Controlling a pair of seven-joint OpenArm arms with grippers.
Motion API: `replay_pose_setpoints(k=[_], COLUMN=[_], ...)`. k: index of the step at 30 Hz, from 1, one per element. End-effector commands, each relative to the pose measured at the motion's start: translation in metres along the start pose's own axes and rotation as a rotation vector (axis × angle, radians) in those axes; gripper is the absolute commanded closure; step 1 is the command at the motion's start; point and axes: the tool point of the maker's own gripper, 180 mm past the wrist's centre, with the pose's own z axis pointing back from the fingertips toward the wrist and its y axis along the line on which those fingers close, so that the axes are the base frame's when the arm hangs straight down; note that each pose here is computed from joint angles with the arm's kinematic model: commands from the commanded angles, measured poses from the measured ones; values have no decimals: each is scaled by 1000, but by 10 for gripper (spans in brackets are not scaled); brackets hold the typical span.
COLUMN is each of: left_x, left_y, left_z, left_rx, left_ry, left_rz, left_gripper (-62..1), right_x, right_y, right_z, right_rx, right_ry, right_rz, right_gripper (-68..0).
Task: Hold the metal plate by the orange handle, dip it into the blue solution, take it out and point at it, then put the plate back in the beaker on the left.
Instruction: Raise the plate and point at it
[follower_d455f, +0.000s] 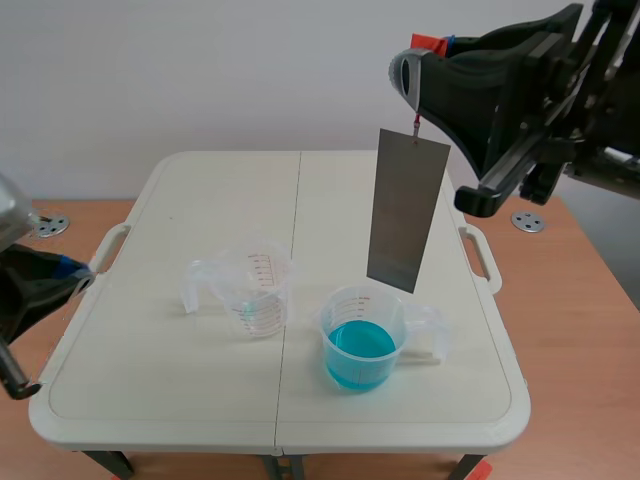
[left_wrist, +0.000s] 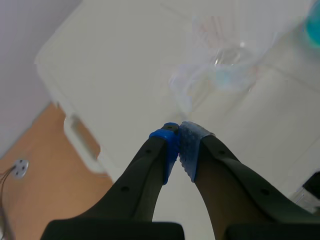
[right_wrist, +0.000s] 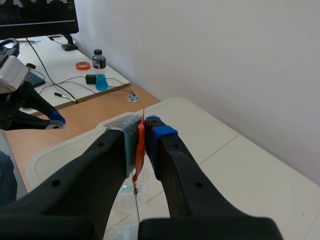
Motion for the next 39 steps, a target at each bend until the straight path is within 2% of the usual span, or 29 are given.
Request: replay_pose_setpoints(k=[1,5,8,11,17,28,34,39], left_x=[-6,-43,-68,-92,-126,-160,-162,-161], left_y=[1,6,2,-10,-54,-111,-121,-120], left_z=[8,32,52,71,103,148,152,151], left_rx=[22,83,104,97,-3,-83,-51,-48], left_ry=[12,123,205,286,414,583,589,583], left_rz=[12,33,51,69,117,236,300,305], left_gripper=[-16,-16,-16,-16,-16,-16,-17,-17], right_x=[12,12,12,12,13,21,25,32], right_y=[1,1,1,1,1,-5,1,5], right_z=[-1,-1,-1,-1,-2,-6,-16,-25], right_rx=[9,9,9,9,9,6,36,47], right_ry=[-38,-38,-38,-38,-40,-50,-55,-79], right_rz=[15,15,15,15,17,52,60,61], right_gripper=[-13,-13,-13,-13,-13,-13,-13,-13])
